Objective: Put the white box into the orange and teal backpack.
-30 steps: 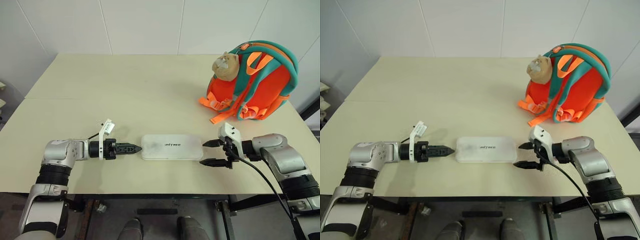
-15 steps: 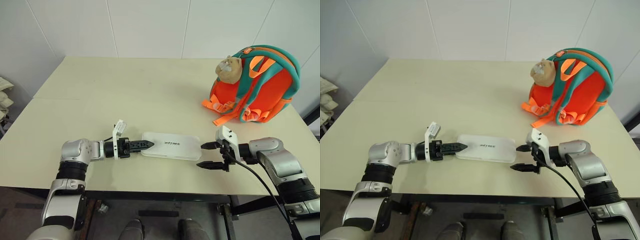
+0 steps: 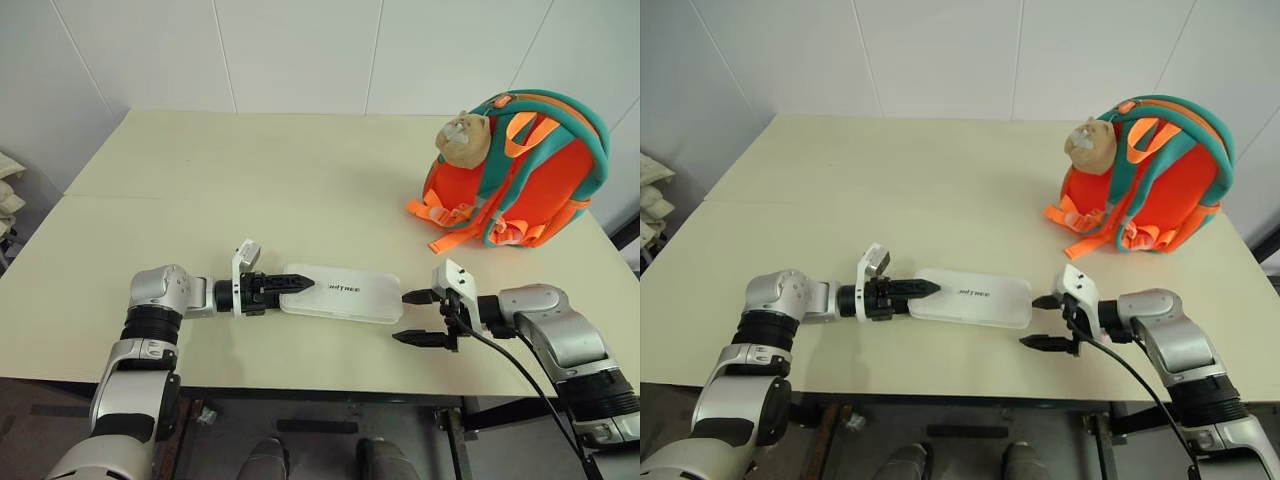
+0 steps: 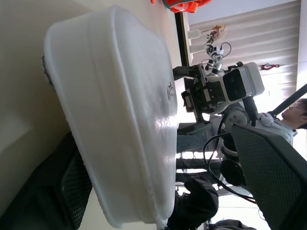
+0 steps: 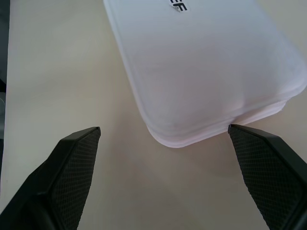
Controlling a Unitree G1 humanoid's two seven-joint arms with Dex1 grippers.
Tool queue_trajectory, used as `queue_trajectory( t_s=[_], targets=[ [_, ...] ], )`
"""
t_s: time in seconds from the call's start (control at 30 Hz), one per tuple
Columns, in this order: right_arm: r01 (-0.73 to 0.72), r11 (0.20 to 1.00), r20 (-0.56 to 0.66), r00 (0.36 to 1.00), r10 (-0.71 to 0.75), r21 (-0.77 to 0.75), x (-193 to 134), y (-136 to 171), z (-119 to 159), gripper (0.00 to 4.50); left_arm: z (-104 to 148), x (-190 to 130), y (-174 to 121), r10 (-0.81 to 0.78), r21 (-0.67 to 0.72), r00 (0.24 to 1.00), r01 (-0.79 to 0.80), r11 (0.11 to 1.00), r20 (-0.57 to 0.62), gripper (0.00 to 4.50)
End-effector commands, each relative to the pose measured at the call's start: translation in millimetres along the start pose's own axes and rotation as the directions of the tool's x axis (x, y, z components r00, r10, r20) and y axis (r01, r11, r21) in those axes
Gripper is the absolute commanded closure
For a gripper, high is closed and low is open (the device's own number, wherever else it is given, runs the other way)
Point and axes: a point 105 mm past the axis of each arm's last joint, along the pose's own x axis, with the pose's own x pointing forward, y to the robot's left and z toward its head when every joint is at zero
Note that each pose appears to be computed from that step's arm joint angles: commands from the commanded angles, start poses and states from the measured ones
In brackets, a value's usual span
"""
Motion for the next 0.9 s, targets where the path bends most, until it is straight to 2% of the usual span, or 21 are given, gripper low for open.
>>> queue_trajectory(
  t_s=[0.03,0.1,0.2,0.37,0.47,0.67,0.73,0.8,0.9],
  targets=[
    [0.020,0.999,0.036,0.999,-0.018,-0.046,-8,1,10,0.00,-25,6,17,0.038,-0.111,0.995,-0.048,0.993,-0.096,0.01],
    [0.023,0.999,0.036,0.999,-0.021,-0.046,-8,0,9,0.00,-27,6,17,0.039,-0.111,0.993,-0.051,0.992,-0.111,0.01],
    [0.027,0.999,0.039,0.999,-0.025,-0.046,-9,2,8,0.00,-31,6,16,0.025,-0.121,0.990,-0.042,0.992,-0.136,0.60],
    [0.026,0.999,0.041,0.999,-0.024,-0.046,-11,6,5,0.00,-34,6,17,0.027,-0.126,0.987,-0.047,0.991,-0.156,2.25],
    [0.023,0.999,0.048,0.999,-0.021,-0.042,-12,8,4,0.00,-33,6,16,0.019,-0.130,0.990,-0.038,0.991,-0.143,3.02],
    [0.015,0.999,0.062,0.998,-0.014,-0.028,-14,15,2,0.00,-31,8,12,-0.004,-0.126,0.993,-0.012,0.992,-0.122,3.11],
    [0.079,0.997,0.070,0.995,-0.078,-0.008,-25,6,1,0.00,-24,4,2,-0.027,-0.062,0.995,0.021,0.998,-0.100,3.11],
    [0.187,0.982,0.075,0.979,-0.188,0.011,-43,-11,0,0.00,-17,-3,-2,-0.011,0.075,0.995,0.019,0.997,-0.097,3.11],
    [0.361,0.932,0.086,0.928,-0.363,0.040,-79,-39,1,0.00,-6,-14,-7,0.011,0.234,0.997,0.008,0.972,-0.083,3.11]
  ],
)
